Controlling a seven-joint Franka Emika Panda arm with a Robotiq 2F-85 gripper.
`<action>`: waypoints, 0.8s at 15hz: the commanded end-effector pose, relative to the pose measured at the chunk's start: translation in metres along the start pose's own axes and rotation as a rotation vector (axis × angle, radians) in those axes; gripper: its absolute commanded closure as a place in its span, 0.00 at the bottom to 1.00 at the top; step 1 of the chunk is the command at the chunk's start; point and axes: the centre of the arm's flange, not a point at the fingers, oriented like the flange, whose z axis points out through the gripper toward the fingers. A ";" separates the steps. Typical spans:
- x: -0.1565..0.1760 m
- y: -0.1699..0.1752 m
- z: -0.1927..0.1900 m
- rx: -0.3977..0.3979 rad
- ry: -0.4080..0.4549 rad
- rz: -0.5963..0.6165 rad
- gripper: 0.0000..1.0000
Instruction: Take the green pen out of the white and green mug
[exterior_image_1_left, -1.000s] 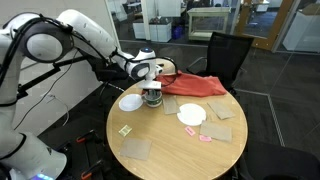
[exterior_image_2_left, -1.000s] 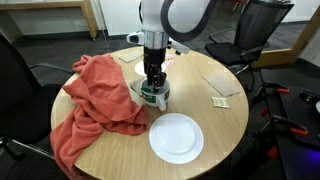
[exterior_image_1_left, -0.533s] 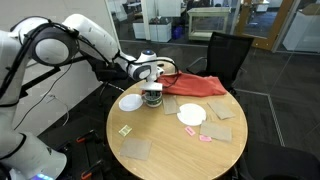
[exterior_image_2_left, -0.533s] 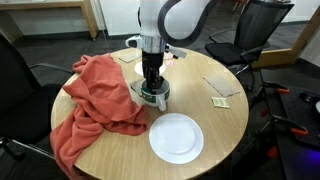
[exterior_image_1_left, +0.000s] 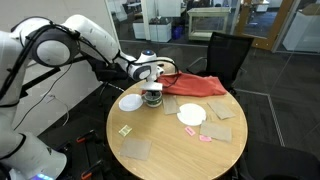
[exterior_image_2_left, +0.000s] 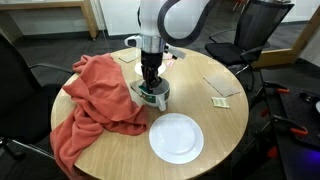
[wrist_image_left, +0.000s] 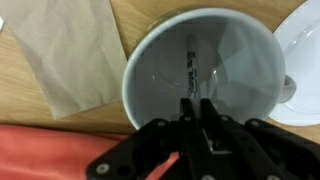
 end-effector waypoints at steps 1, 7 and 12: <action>-0.007 -0.014 -0.029 -0.039 0.047 -0.009 0.96; -0.013 -0.042 -0.083 -0.130 0.095 -0.023 0.96; -0.028 -0.070 -0.131 -0.206 0.138 -0.045 0.96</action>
